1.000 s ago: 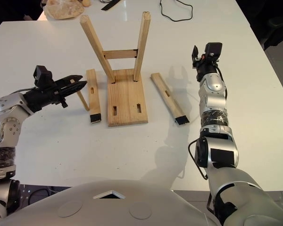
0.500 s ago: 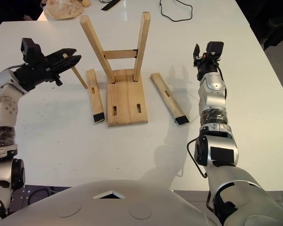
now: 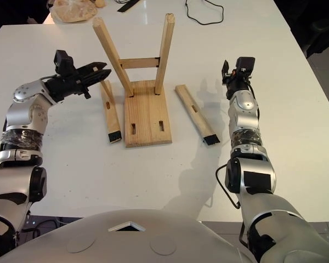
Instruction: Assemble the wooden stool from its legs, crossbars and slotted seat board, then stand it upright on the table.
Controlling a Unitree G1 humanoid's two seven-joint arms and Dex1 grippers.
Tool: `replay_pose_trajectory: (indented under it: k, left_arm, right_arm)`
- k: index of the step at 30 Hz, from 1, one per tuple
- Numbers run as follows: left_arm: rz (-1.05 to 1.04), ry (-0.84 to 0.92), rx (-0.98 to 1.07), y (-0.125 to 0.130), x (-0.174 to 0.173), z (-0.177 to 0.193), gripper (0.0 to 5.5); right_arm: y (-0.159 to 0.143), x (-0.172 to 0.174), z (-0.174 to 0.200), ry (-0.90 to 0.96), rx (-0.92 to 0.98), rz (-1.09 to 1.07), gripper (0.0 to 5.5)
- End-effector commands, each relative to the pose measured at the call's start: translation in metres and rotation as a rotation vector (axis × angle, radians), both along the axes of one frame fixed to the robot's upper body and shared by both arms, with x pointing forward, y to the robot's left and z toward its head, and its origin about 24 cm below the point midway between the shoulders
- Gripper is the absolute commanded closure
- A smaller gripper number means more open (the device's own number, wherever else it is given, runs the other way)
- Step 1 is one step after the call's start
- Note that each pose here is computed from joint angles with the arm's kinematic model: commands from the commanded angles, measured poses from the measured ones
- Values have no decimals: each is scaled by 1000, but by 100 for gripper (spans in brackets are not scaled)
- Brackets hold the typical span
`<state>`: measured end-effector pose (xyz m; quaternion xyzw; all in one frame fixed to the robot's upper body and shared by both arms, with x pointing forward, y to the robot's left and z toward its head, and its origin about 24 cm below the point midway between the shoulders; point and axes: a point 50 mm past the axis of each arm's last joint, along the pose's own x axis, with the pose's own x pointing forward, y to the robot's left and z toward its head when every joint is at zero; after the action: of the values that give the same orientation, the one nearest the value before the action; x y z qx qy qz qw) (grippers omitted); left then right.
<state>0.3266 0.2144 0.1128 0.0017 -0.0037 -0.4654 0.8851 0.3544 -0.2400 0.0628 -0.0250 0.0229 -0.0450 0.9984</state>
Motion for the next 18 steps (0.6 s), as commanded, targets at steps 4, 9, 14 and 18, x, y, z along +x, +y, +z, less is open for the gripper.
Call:
replay_pose_trajectory:
  k: [4, 9, 14, 18]
  left_arm:
    - [-33, 49, 33, 2, -13, -16, 420]
    - [-15, 67, 23, 11, -28, -18, 420]
    - [14, 63, 4, 15, -37, -17, 420]
    - [34, 51, -11, 16, -38, -13, 420]
  right_arm:
    - [-5, 2, 6, -16, -4, -11, 293]
    - [-6, -1, 0, -5, -2, -17, 293]
    - [-9, -4, -2, 1, -3, -26, 293]
    - [-9, -4, -2, 5, -6, -28, 293]
